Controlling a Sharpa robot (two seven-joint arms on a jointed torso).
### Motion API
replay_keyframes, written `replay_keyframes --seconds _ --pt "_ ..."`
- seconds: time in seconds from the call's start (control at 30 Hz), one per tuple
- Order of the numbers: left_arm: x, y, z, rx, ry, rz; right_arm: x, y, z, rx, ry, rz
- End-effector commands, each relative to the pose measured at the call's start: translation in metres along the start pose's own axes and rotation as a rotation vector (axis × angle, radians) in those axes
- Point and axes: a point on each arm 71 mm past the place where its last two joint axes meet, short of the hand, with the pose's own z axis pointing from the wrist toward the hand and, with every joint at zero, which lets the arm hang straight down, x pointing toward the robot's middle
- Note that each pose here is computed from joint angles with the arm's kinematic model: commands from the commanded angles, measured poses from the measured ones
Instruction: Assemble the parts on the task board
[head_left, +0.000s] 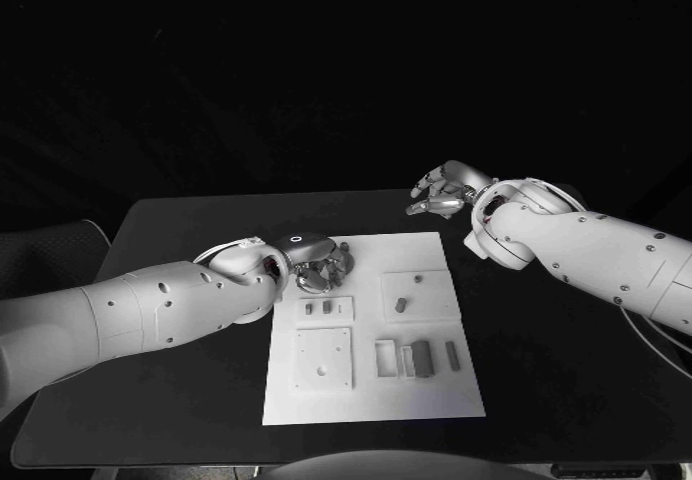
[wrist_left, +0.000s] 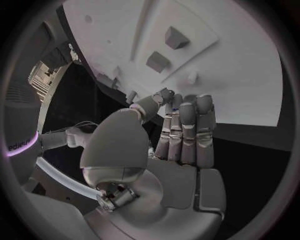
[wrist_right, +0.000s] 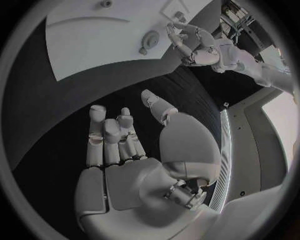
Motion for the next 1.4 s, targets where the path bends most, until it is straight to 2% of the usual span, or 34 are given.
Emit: replay_keyframes --seconds 0.03,0.17,0.27,0.43,0.6,0.77,0.93,1.4 --pt "-0.0096 0.0030 -0.0048 0.001 -0.034 -0.062 0.001 0.000 0.000 -0.007 0.008 -0.005" --pt "-0.0179 0.0105 -0.0114 -0.018 -0.044 -0.070 0.000 0.000 0.000 -0.006 0.008 -0.005" --pt "-0.0192 0.0155 -0.0165 -0.030 -0.048 -0.069 0.000 -0.001 0.000 -0.005 0.008 -0.006" --pt "-0.0189 0.0209 -0.0188 -0.043 -0.036 -0.058 0.000 -0.001 0.000 -0.004 0.008 -0.006" --pt "-0.0163 0.0216 -0.0178 -0.042 -0.019 -0.035 0.000 -0.002 0.000 -0.003 0.008 -0.006" --pt "-0.0078 0.0243 -0.0184 -0.041 0.007 0.003 0.000 -0.001 0.000 -0.004 0.008 -0.006" --pt "-0.0025 0.0239 -0.0174 -0.033 0.022 0.025 0.001 -0.002 0.000 -0.002 0.009 -0.007" --pt "0.0002 0.0226 -0.0169 -0.030 0.039 0.038 0.001 -0.002 0.000 -0.001 0.009 -0.007"
